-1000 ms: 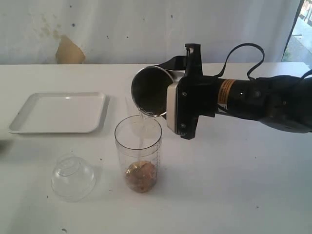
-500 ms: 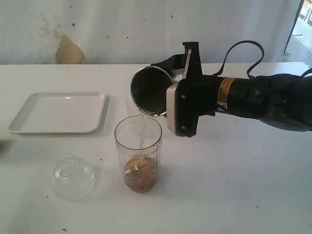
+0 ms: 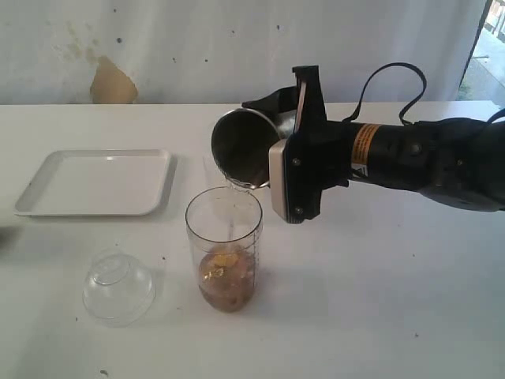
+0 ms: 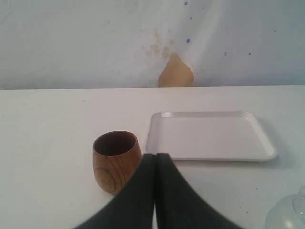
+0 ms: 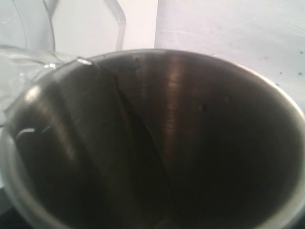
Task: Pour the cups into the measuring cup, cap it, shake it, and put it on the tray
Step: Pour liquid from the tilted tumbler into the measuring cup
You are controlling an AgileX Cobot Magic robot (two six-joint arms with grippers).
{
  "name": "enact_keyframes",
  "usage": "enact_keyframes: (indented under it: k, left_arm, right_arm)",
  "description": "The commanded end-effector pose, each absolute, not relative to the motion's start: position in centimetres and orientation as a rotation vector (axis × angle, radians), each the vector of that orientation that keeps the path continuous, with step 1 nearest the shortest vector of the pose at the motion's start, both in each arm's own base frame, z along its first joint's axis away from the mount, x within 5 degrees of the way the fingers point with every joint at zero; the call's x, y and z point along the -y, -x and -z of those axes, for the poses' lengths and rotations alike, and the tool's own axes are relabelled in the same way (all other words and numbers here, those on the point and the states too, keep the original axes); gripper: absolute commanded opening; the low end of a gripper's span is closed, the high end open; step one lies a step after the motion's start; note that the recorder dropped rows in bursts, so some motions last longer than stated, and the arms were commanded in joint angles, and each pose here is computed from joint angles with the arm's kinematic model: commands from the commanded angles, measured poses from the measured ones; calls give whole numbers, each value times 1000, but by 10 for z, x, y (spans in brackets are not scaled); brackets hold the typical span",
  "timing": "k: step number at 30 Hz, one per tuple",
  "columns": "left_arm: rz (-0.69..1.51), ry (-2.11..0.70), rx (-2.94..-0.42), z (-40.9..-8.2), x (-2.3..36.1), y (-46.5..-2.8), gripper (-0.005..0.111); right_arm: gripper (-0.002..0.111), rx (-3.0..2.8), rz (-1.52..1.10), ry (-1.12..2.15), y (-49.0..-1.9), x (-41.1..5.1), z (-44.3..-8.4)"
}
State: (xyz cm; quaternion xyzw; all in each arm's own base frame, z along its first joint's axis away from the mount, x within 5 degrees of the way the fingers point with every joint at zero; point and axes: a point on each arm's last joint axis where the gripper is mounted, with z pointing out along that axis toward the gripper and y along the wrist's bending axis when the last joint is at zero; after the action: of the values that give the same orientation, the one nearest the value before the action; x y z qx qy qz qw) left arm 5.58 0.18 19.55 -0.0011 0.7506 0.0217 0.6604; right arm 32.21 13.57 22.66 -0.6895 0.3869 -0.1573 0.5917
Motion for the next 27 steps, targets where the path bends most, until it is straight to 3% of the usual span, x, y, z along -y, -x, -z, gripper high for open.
enact_keyframes:
  k: [1,27]
  left_arm:
    - [-46,4,-1687,-195,-2,-56,0]
    - [-46,4,-1687,-195,-2,-56,0]
  right_arm:
    - [0,-872,391,1586,-323,-136,-235]
    - [0,-817,478,1662,-323,-134,-232]
